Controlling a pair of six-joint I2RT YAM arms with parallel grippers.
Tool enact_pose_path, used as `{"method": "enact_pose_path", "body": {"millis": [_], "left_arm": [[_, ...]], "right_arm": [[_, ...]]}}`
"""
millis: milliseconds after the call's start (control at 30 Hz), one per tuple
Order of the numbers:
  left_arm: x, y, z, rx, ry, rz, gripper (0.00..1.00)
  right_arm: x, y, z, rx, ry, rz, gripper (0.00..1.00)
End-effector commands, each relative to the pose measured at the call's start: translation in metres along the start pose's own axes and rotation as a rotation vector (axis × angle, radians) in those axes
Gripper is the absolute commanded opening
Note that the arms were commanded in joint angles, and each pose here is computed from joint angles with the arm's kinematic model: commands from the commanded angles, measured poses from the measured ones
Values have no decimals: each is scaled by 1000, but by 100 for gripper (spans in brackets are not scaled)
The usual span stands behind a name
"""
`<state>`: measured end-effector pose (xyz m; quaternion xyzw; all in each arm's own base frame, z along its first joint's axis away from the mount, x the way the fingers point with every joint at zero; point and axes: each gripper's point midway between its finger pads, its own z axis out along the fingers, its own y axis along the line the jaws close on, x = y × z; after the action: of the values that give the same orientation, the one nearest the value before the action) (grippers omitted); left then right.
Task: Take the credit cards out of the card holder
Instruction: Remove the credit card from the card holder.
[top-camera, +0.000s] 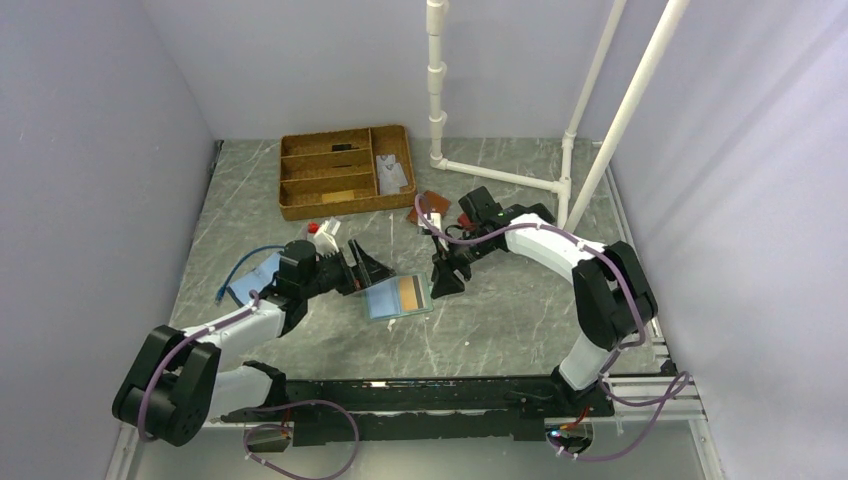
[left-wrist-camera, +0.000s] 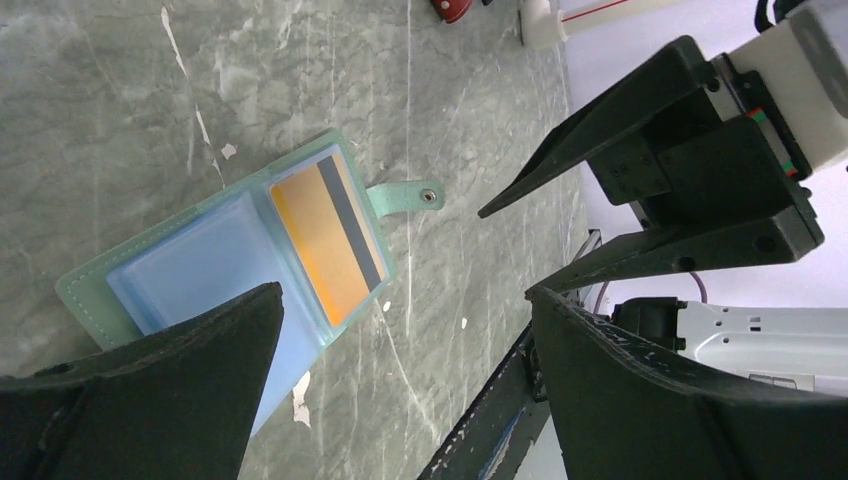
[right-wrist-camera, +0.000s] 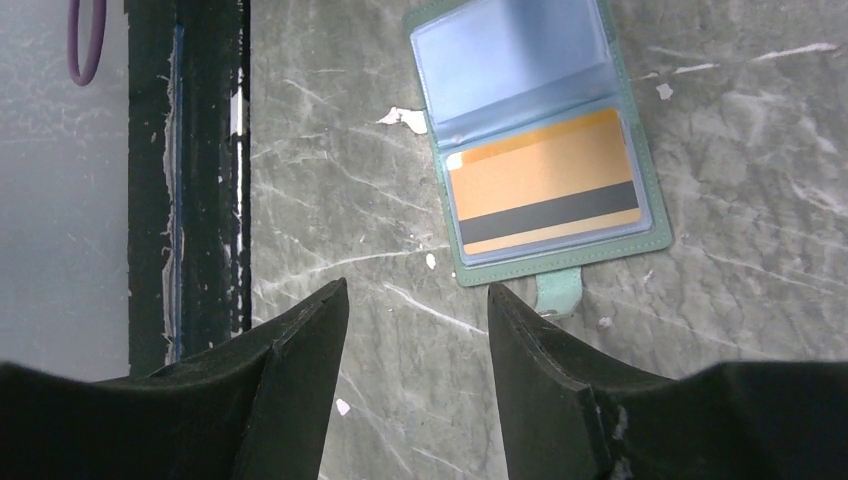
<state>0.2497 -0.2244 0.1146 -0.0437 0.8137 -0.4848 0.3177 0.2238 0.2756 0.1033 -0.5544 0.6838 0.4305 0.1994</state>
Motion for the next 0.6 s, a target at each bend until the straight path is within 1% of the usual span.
{"method": "enact_pose_path", "body": {"millis": [0,300,400,567], "left_arm": [[-3,-6,1,50,-22,18,99],[8,6,2,14,10,-62,99],[12,4,2,30,19,-96,99],[14,1,0,66,4,-114,98]], "right_arm": [[-15,-8,2,21,-13,16,56],[-20,-20,7,55,-10,119,56],[-24,-20,8,46,-25,138,56],[-23,-26,14,58,-40,211,56]]}}
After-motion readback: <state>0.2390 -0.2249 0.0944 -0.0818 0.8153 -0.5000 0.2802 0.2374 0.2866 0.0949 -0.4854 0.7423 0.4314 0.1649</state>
